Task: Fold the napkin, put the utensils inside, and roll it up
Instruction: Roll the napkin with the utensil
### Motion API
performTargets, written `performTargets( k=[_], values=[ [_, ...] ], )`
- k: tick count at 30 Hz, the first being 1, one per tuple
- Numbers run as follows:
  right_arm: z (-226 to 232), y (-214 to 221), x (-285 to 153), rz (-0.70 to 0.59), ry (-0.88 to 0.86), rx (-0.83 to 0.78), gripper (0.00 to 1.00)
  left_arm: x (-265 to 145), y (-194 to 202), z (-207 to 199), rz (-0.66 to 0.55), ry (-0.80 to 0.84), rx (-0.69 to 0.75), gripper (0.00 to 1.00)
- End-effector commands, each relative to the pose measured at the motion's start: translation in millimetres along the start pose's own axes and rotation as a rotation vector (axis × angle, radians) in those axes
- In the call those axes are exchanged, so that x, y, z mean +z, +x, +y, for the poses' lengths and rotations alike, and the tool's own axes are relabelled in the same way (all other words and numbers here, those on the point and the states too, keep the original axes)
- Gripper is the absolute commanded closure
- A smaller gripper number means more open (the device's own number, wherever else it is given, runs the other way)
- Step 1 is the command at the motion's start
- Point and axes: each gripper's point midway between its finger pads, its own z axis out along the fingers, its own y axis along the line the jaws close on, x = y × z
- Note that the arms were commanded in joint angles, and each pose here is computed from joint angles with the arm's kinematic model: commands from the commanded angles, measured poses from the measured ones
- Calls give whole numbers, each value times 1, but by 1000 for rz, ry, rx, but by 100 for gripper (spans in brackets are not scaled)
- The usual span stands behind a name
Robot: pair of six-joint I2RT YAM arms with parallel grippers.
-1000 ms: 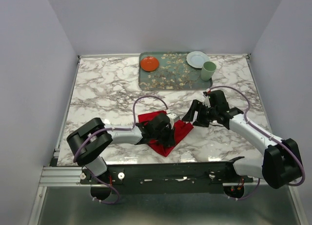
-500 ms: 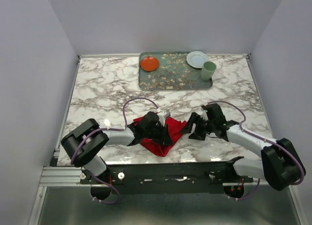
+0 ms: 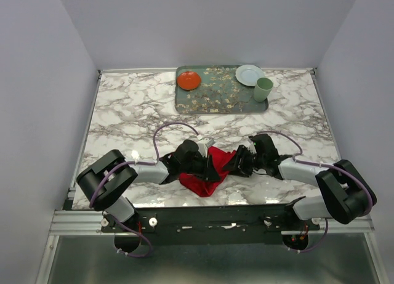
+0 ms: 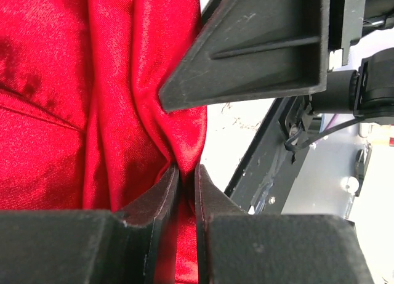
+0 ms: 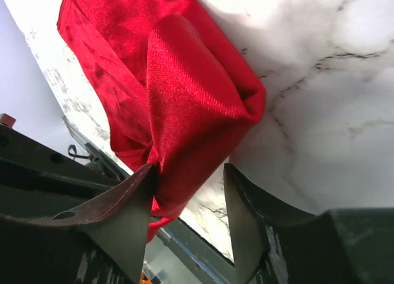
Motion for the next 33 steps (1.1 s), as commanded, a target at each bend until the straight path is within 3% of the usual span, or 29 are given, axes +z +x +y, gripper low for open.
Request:
performTargets(
  k=[1,5,8,11,12,14,17,18,21,26,27,33],
  values=[
    [11,0,6,7,-30,-9,49,-1,-1,-10,-7,63,2,100],
    [8,5,7,35,-6,-2,62,1,2,-6,3,54,-5,100],
    [4,10,6,62,24,-4,66,4,7,0,23,44,-15,100],
    [7,8,6,75,47,-24,80,6,10,1,31,51,-18,100],
    [5,9,4,83,80,-18,91,6,10,2,31,49,-17,100],
    [-1,9,6,89,112,-13,99,5,11,2,31,41,-9,98],
    [-8,11,7,101,160,-5,99,0,4,5,15,-29,41,83],
    [-10,13,7,106,178,-2,100,-3,-4,12,-18,-86,82,73],
    [-13,14,7,108,215,5,99,-14,-14,8,-37,-175,148,62],
    [-16,12,5,106,277,10,100,-28,-35,5,-106,-354,284,60],
    [-18,12,4,107,302,16,99,-27,-27,2,-86,-384,319,55],
    [-20,14,2,114,357,62,99,-23,-22,5,-114,-611,467,55]
  ],
)
